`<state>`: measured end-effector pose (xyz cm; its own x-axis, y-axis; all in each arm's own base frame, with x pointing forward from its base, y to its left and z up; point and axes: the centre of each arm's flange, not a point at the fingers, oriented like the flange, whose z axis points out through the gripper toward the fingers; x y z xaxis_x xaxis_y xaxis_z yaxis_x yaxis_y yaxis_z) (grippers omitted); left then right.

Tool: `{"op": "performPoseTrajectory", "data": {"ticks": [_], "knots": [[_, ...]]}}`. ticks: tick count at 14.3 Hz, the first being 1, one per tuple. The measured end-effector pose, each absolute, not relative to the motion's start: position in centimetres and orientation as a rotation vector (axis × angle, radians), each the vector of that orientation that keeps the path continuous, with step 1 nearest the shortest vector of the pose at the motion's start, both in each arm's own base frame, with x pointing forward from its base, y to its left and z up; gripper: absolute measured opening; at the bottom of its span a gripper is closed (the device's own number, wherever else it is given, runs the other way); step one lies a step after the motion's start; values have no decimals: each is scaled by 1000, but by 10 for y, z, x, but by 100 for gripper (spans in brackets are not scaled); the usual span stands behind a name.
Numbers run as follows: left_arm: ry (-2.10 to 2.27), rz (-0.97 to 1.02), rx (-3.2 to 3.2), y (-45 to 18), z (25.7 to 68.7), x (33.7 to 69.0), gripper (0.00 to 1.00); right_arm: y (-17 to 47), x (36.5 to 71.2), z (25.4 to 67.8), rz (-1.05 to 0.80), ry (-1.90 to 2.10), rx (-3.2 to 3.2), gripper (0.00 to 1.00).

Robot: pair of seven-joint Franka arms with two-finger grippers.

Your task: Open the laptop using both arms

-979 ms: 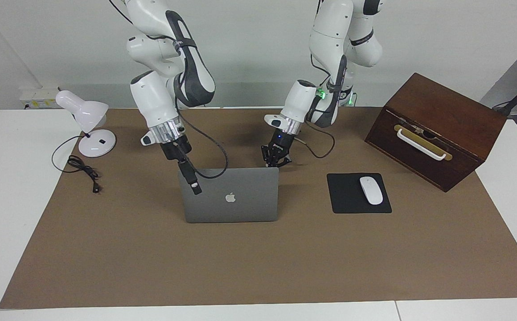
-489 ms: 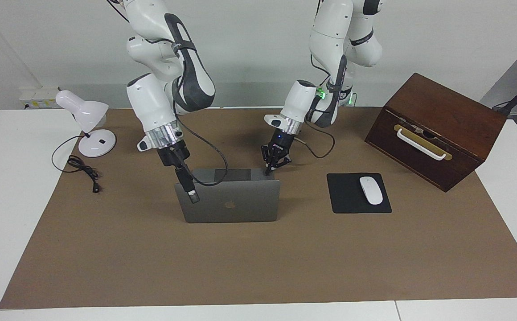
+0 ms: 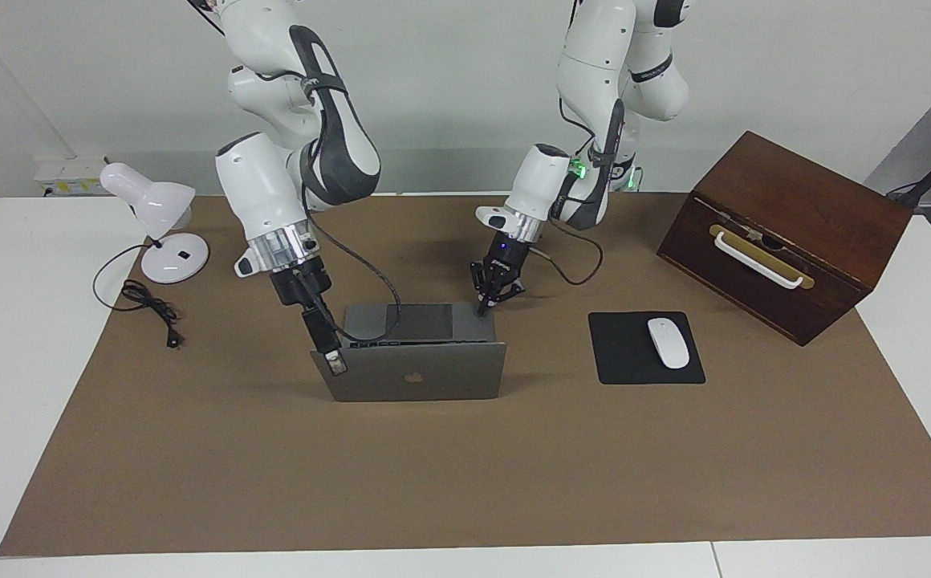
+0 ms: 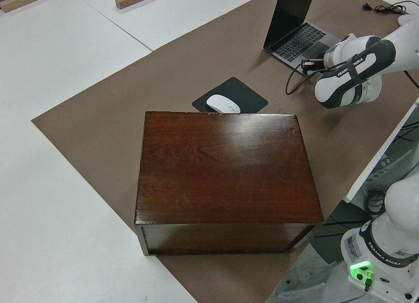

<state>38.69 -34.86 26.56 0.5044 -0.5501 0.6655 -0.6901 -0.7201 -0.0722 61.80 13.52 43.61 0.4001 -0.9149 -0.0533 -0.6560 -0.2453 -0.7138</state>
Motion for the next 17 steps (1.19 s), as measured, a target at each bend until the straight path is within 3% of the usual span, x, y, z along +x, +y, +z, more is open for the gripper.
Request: {"op": "performPoseTrajectory", "data": {"ticks": [8, 14, 17], "knots": [[-1063, 1015, 2543, -349, 266, 387, 1, 145, 631, 454, -444, 1300, -2001, 100], [-1010, 1032, 2563, -348, 265, 400, 1, 122, 607, 526, -233, 1293, -2001, 100], [-955, 1043, 2572, -349, 267, 410, 1, 88, 597, 559, -281, 1267, -2007, 100]]}}
